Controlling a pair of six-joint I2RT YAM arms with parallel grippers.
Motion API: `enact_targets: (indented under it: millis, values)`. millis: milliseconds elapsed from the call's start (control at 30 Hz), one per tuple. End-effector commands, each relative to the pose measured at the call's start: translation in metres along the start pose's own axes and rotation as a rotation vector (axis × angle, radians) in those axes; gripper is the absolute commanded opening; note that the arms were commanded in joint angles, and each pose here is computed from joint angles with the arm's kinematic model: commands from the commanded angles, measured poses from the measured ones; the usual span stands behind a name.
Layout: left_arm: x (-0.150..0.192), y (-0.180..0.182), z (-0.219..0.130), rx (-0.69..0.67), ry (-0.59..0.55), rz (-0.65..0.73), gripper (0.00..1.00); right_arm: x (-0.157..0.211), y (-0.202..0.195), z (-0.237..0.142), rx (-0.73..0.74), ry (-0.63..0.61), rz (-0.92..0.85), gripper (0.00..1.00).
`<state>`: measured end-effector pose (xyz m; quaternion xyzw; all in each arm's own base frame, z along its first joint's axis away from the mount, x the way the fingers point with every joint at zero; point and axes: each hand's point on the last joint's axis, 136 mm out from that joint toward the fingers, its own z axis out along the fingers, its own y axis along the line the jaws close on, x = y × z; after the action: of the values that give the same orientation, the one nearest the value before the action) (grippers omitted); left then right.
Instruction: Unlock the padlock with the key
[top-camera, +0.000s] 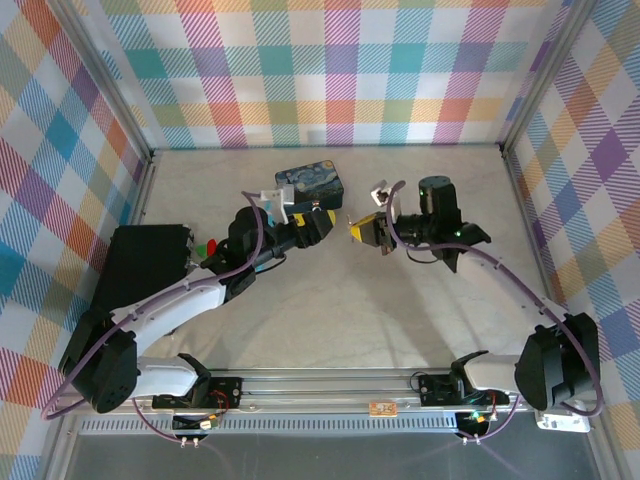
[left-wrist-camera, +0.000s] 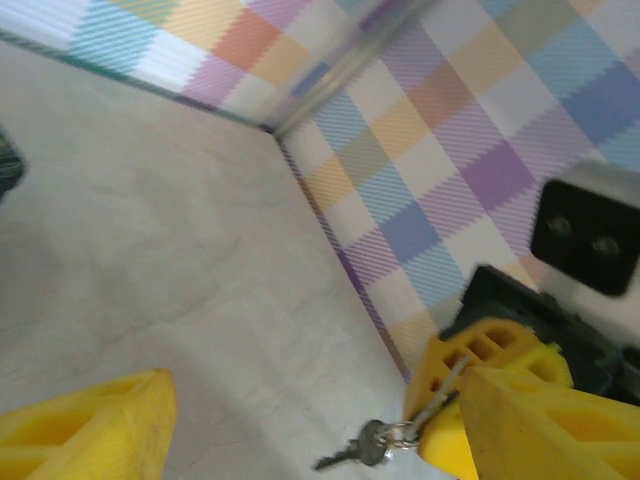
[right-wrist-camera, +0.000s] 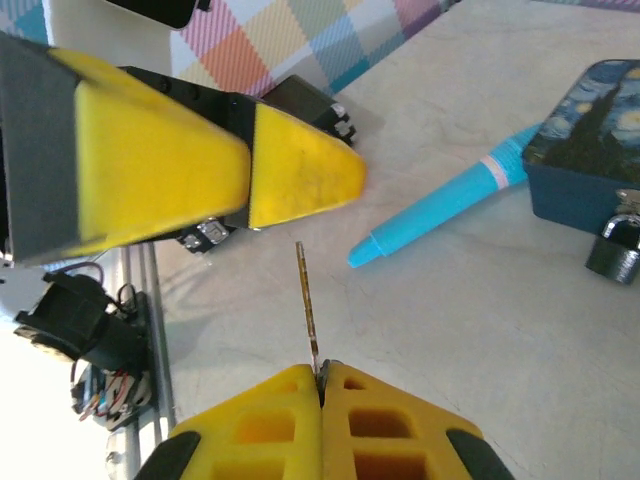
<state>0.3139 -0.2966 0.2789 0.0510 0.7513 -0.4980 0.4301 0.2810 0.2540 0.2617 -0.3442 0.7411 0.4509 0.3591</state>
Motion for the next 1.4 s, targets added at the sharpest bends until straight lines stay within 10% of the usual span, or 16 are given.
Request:
enact_targets:
  millis: [0, 467, 800, 1033, 1367]
  values:
    - [0.001, -0.037, 0.005, 0.152, 0.083, 0.138, 0.74, 0.004, 0.013, 0.001, -0.102, 0.052, 0.011, 0.00]
    - [0.010, -0.043, 0.025, 0.243, 0.142, 0.130, 0.50, 0.001, 0.017, 0.003, -0.148, 0.051, 0.041, 0.00]
    - [0.010, -0.042, 0.027, 0.250, 0.134, 0.102, 0.00, -0.002, 0.009, 0.005, -0.110, 0.031, 0.055, 0.00]
    - [0.005, -0.033, 0.028, 0.210, 0.076, 0.050, 0.00, -0.010, 0.002, -0.006, -0.016, -0.096, 0.096, 0.30]
    - [0.006, -0.035, 0.031, 0.231, 0.043, 0.004, 0.00, -0.013, 0.005, -0.006, -0.098, -0.278, 0.145, 0.45]
